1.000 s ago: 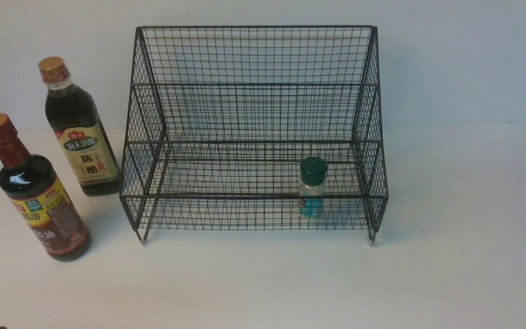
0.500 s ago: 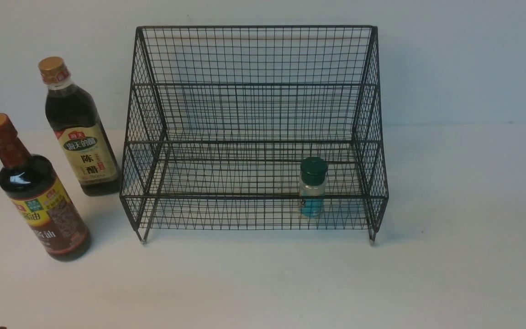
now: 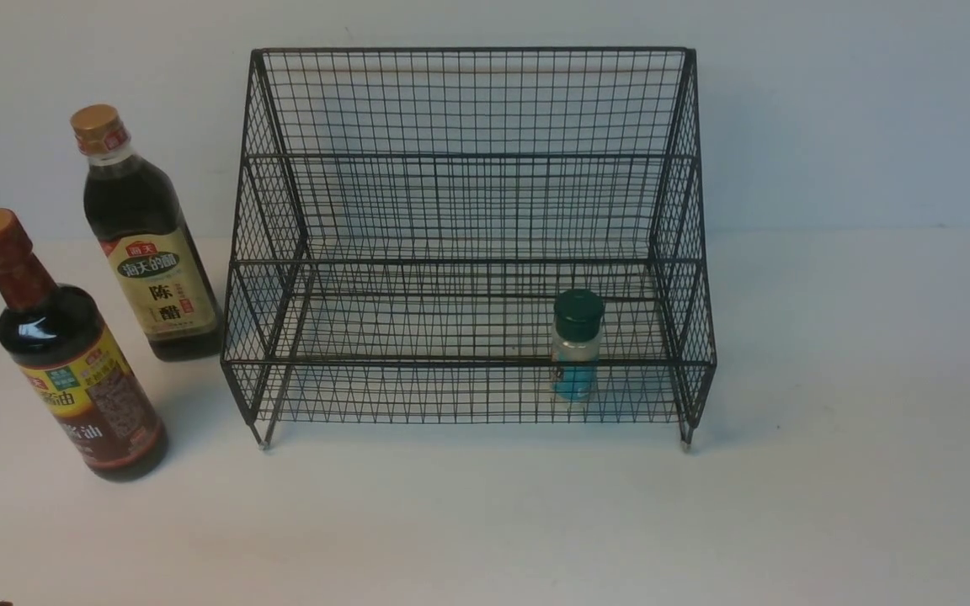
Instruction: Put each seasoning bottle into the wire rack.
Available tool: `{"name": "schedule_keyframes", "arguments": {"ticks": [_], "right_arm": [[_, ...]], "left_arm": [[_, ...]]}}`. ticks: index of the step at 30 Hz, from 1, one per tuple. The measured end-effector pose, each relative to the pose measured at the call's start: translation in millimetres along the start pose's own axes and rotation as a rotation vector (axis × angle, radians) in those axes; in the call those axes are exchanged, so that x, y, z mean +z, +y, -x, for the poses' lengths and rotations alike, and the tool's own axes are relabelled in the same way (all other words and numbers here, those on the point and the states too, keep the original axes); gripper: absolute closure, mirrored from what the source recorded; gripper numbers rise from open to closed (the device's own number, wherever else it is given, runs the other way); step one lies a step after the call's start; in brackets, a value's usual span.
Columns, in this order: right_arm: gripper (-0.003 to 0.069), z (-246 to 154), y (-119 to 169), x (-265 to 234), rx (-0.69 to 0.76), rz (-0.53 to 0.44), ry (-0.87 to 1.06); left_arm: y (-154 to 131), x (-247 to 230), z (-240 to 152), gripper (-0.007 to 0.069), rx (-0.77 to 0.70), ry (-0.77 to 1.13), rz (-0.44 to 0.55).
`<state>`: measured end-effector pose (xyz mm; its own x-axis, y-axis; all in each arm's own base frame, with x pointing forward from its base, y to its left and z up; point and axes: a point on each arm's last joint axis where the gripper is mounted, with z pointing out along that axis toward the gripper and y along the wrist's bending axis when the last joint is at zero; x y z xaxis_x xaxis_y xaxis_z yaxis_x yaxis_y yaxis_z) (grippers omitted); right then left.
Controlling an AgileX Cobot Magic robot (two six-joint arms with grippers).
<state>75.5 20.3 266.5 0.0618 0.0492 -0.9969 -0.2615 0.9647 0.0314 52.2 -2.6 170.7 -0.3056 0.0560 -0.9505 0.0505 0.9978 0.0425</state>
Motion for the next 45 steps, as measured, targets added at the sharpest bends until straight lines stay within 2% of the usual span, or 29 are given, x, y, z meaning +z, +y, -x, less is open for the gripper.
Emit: {"name": "schedule_keyframes", "arguments": {"ticks": [1,2,3,4,10,16,45], "right_arm": [[0.067,-0.8,-0.8,-1.6,-0.01,-0.01,0.009],[0.067,-3.5,-3.6,-5.4,-0.023,-0.088,0.033],[0.067,-3.9,-4.4,-6.4,-0.02,-0.055,0.041],[0.067,-8.4,-7.9,-10.9,-0.026,-0.115,0.087],[0.067,-35.4,-14.6,-22.9,-0.064,-0.229,0.177],[0.067,-83.5,-16.0,-30.6,-0.071,-0.238,0.282],[0.067,-83.5,-16.4,-31.4,-0.072,-0.247,0.279]], "left_arm": [[0.0,0.0,0.0,0.063,0.0,0.0,0.0],[0.0,0.0,0.0,0.063,0.0,0.0,0.0],[0.0,0.0,0.0,0.063,0.0,0.0,0.0],[0.0,0.0,0.0,0.063,0.0,0.0,0.0],[0.0,0.0,0.0,0.063,0.0,0.0,0.0],[0.0,0.0,0.1,0.063,0.0,-0.001,0.0],[0.0,0.0,0.0,0.063,0.0,-0.001,0.0]]}}
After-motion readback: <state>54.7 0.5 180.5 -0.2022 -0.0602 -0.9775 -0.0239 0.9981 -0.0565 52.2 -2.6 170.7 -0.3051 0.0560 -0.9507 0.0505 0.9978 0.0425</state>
